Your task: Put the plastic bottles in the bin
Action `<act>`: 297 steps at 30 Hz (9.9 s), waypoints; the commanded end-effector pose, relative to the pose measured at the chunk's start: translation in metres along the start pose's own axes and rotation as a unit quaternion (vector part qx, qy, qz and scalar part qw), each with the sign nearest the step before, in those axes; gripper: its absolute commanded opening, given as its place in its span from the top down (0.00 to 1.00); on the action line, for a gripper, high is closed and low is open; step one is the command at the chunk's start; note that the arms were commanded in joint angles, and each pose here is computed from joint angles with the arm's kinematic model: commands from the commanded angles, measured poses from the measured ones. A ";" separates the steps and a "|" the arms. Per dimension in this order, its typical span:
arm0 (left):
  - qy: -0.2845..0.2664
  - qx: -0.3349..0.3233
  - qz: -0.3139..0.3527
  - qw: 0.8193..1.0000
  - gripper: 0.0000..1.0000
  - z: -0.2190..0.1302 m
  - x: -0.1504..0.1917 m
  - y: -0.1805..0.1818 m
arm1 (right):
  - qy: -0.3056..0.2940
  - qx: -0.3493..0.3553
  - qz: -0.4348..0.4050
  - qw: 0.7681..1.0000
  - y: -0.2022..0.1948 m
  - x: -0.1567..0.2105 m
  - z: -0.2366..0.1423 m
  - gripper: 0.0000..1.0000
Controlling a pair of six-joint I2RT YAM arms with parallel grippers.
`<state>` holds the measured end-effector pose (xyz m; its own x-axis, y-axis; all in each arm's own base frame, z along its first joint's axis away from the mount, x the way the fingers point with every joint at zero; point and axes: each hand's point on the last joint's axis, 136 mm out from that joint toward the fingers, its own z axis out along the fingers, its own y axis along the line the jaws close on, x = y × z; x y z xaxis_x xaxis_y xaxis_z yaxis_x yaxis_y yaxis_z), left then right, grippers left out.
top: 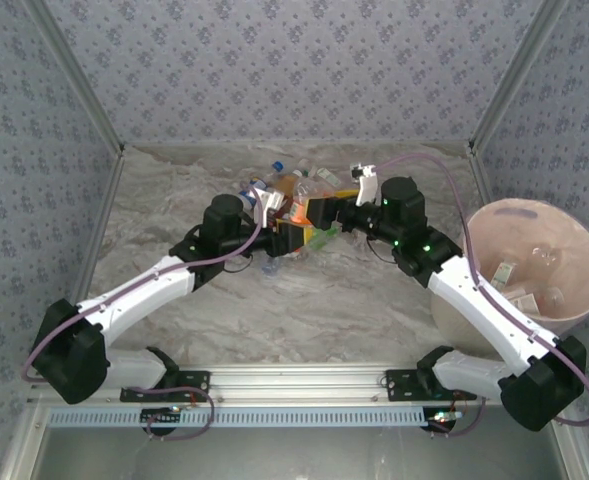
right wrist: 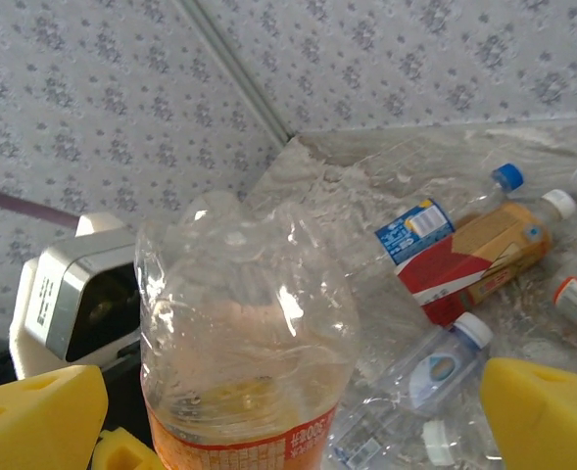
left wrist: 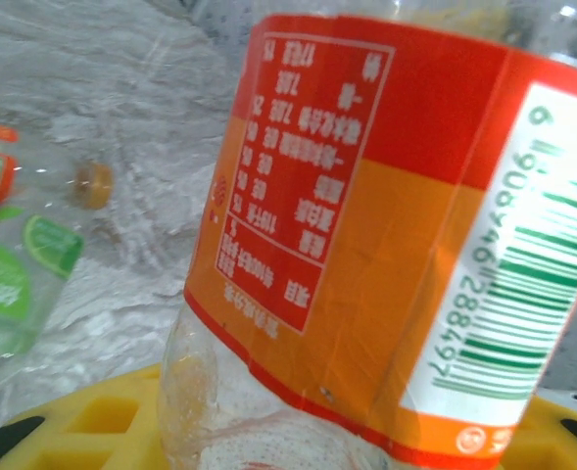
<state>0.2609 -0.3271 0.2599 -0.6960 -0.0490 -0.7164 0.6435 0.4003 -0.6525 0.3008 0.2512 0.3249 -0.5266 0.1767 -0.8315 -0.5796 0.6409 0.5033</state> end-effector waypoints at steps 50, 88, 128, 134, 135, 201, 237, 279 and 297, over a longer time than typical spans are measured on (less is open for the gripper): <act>-0.189 -0.257 0.020 0.947 0.02 -0.058 -0.050 0.069 | -0.220 0.473 -0.125 0.844 -0.067 -0.122 -0.265 0.54; -0.083 -0.419 -0.125 0.895 0.02 -0.101 0.010 0.174 | 0.078 0.710 0.028 0.699 -0.156 0.026 -0.351 0.25; 0.204 -0.405 0.038 0.890 0.04 -0.013 0.099 0.193 | -0.208 0.279 -0.077 0.934 -0.041 -0.061 -0.245 0.00; 0.237 -0.410 0.045 0.880 0.11 -0.008 0.111 0.205 | -0.211 0.280 -0.079 0.933 -0.042 -0.061 -0.245 0.00; 0.237 -0.414 0.045 0.878 0.11 -0.008 0.112 0.207 | -0.210 0.281 -0.078 0.933 -0.044 -0.060 -0.245 0.00; -0.047 -0.197 0.023 0.979 0.54 -0.037 -0.015 0.088 | -0.068 0.126 0.000 0.990 -0.022 -0.039 -0.022 0.00; -0.040 0.142 0.049 0.988 0.56 -0.015 -0.037 -0.037 | -0.078 -0.088 0.094 0.989 0.030 -0.068 0.033 0.15; -0.105 -0.179 -0.017 0.978 0.02 -0.035 -0.031 0.081 | -0.196 0.303 -0.135 0.923 -0.026 -0.135 -0.163 0.57; -0.088 -0.247 -0.096 0.960 0.02 -0.014 -0.020 0.128 | -0.181 0.603 -0.178 0.756 -0.055 -0.133 -0.336 0.58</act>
<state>0.3429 -0.2574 0.1801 -0.7028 -0.2741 -0.6565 0.2583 0.7615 -0.5945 0.2061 -0.0281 0.4964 -0.0471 -0.0327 -0.9984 0.2967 0.9539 -0.0452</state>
